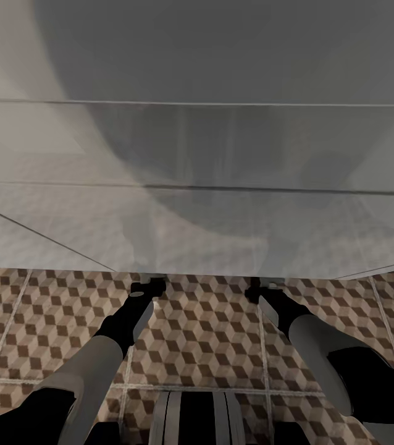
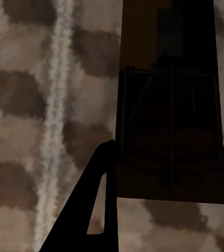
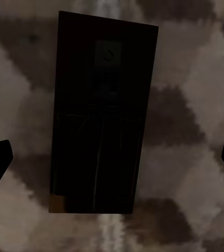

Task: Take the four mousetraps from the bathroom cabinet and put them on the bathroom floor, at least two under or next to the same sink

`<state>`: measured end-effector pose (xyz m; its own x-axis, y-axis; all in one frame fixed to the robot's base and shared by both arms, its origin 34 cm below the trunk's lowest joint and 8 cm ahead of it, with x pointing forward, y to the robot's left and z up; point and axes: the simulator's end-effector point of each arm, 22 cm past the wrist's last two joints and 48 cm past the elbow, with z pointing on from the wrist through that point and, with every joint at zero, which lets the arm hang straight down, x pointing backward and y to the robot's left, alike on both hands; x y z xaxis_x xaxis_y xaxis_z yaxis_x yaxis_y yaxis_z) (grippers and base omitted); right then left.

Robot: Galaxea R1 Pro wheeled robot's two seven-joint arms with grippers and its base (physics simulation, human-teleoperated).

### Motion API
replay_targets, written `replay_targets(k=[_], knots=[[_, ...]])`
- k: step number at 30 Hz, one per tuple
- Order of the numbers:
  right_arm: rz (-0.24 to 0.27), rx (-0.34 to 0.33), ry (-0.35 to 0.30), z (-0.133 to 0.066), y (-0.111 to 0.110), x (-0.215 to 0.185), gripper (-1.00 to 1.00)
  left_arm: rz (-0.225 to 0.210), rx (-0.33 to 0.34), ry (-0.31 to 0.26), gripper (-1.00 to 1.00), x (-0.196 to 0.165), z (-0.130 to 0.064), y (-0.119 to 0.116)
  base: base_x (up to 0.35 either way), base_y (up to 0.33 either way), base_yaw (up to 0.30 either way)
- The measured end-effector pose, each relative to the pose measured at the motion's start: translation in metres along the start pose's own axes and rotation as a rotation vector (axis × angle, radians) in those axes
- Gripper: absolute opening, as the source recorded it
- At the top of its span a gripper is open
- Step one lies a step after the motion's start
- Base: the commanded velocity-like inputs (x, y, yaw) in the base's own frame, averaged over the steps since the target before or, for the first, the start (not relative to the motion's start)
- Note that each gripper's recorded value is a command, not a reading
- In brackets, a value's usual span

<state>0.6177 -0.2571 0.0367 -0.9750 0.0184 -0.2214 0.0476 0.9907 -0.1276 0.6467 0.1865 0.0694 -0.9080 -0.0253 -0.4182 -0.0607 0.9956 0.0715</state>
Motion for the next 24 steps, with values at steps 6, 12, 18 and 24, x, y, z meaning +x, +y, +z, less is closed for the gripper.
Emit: replay_targets(k=[6,12,18,24], knots=[[-0.001,0.001,-0.001,0.0,0.0,0.0,1.0,0.0,0.0,0.0,-1.0,0.0,0.0,0.0,0.0,0.0,0.0],[-0.002,0.002,-0.002,0.0,-0.001,-0.001,1.0,0.001,0.0,0.0,-1.0,0.0,0.0,0.0,0.0,0.0,0.0],[-0.003,0.003,-0.009,0.0,-0.002,-0.003,1.0,0.003,-0.001,-0.001,-1.0,0.0,0.0,0.001,0.0,0.0,0.0],[0.012,0.003,-0.065,0.0,-0.003,-0.015,1.0,0.004,-0.001,-0.006,-1.0,-0.002,0.0,0.001,0.0,0.0,0.0]])
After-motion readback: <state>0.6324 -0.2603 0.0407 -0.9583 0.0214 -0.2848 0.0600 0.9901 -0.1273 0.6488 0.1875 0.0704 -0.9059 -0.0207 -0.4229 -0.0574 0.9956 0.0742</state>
